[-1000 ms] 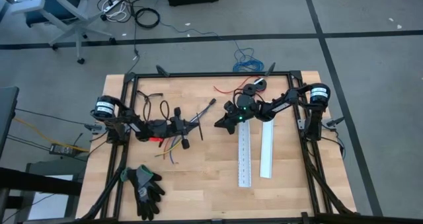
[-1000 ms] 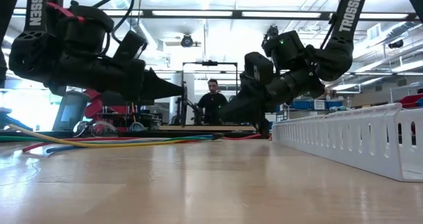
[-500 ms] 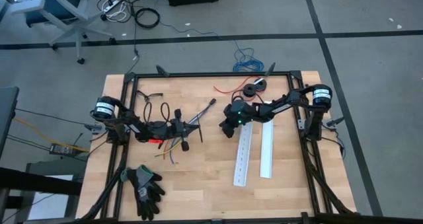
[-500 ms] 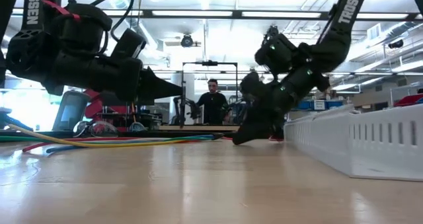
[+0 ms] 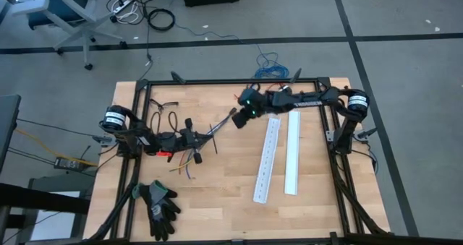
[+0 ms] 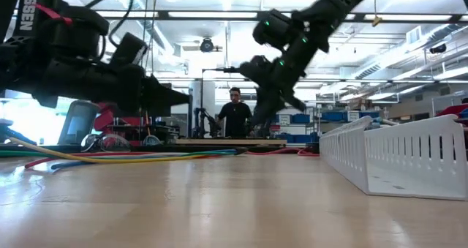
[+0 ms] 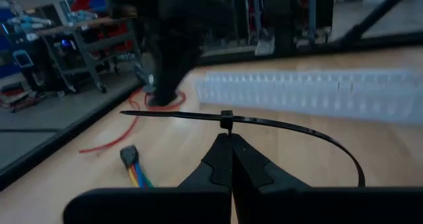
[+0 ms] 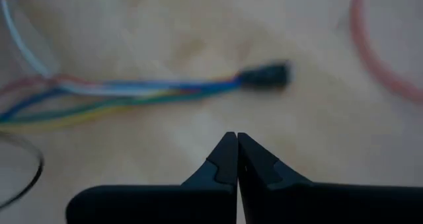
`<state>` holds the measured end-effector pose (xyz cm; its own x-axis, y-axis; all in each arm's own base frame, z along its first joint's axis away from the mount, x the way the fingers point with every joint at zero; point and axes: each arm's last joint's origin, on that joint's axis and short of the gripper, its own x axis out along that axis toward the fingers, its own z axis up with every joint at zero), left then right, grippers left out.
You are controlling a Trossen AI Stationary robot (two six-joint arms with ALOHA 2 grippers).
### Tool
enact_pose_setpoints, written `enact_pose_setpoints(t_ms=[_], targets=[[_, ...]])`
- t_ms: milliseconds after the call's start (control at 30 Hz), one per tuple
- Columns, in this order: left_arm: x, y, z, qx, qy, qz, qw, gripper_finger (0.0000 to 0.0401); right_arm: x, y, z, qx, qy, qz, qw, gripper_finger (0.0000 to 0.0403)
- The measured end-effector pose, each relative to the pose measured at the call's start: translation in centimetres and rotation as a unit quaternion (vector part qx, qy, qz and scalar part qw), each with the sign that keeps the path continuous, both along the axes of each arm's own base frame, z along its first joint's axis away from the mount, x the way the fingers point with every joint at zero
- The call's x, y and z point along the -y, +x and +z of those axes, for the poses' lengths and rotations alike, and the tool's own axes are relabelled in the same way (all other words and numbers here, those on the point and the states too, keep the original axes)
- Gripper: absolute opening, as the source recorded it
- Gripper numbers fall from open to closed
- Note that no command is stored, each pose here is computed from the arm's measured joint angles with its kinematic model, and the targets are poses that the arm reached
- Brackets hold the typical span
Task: Ziptie cables
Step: Wrap the cable wires with the black zip tie
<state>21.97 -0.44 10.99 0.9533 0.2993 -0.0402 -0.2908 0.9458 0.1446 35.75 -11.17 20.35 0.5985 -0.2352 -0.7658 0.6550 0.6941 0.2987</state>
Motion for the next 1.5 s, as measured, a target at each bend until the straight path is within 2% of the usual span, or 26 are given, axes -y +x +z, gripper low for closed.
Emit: enact_pose_setpoints(t_ms=[167,400,533,667,767,900,1133,1267,1400,1500], targets=[[0.0,-0.6,0.1,-0.003,0.011,0.000,1.000,0.0000,1.4,0.4,2.4,0.012,0.010,-0.039,0.999,0.0000],[0.0,-0.7,0.4,-0.001,0.023,-0.001,1.000,0.0000,2.1,0.1,2.5,0.013,0.039,-0.064,0.997,0.0000],[0.0,-0.7,0.5,0.001,0.023,-0.006,1.000,0.0000,1.3,0.7,2.8,0.023,0.009,-0.019,1.000,0.0000],[0.1,-0.3,0.8,0.010,0.022,-0.024,0.999,0.0000,0.2,1.4,3.1,0.014,-0.084,0.099,0.991,0.0000],[0.2,0.2,1.1,0.020,0.021,-0.031,0.999,0.0000,-0.6,1.7,3.2,-0.010,-0.171,0.205,0.964,0.0000],[0.2,0.7,1.4,0.030,0.020,-0.032,0.999,0.0000,-1.0,1.8,2.2,-0.020,-0.250,0.285,0.925,0.0000],[0.3,1.2,1.7,0.045,0.005,-0.032,0.998,0.0000,0.0,2.7,-2.1,-0.077,-0.304,0.372,0.874,0.0002],[0.3,1.3,1.8,0.049,-0.007,-0.034,0.998,0.0000,-0.1,3.3,-3.6,-0.094,-0.329,0.415,0.843,0.0012],[0.6,1.3,1.8,0.050,-0.008,-0.039,0.998,0.0000,-0.1,3.6,-4.8,-0.120,-0.363,0.469,0.796,0.0033],[0.8,1.4,1.9,0.053,-0.009,-0.045,0.998,0.0000,0.0,3.8,-5.2,-0.136,-0.400,0.488,0.764,0.0052]])
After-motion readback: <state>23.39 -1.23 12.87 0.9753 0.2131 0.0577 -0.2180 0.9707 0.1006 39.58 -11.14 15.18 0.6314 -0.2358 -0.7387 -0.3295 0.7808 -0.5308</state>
